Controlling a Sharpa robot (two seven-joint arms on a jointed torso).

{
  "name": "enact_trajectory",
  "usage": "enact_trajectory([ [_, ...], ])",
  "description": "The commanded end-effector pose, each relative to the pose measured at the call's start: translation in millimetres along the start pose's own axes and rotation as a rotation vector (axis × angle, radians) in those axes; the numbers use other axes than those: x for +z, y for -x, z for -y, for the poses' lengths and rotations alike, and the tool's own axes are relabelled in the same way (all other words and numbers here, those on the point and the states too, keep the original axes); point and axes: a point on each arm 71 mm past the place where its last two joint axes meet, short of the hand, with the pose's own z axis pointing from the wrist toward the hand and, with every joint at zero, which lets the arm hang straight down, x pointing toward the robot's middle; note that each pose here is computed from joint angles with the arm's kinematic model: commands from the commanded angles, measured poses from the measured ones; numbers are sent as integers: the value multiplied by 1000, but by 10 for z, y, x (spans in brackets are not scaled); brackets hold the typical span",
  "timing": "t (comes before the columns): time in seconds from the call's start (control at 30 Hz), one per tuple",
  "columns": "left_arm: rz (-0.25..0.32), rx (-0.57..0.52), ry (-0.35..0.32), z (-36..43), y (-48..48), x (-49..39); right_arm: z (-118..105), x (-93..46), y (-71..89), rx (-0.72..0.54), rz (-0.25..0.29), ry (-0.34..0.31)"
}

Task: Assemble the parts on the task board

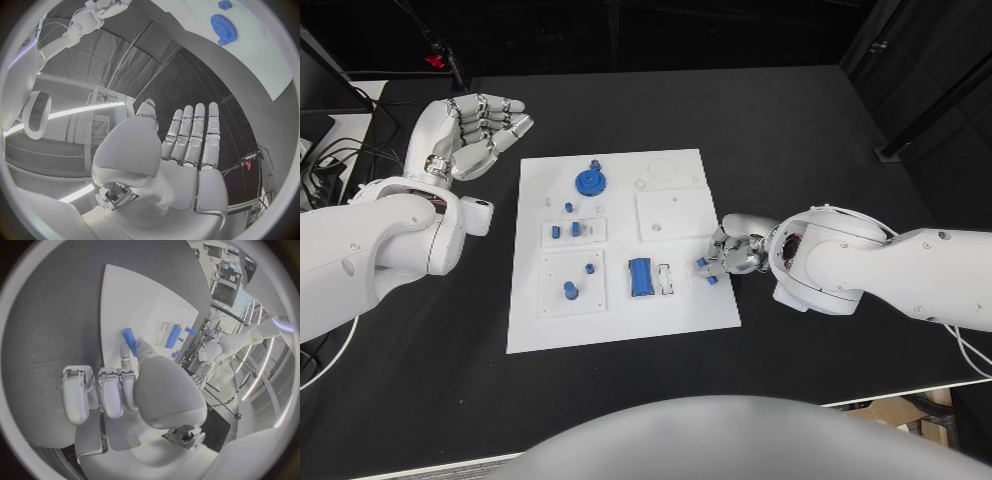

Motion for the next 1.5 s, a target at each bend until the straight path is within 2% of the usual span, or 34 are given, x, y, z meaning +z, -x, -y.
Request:
enact_trajectory([
  [0.03,-3,-7,-16,21,-1,5,-16,-25,-12,111,27,59],
  [0.27,-4,-6,-15,18,0,6,-47,-97,2,190,46,108],
  [0.87,-6,-8,-16,20,-12,13,-71,-91,28,258,64,160],
  [1.0,-6,-8,-15,18,-10,13,-90,-82,0,315,26,163],
  [1.17,-7,-9,-15,21,-15,14,-134,-65,-79,415,-71,150],
  [1.27,-7,-9,-15,21,-16,14,-156,-56,-109,460,-108,144],
  [1.5,-7,-9,-16,22,-18,15,-174,-14,-185,504,-196,95],
])
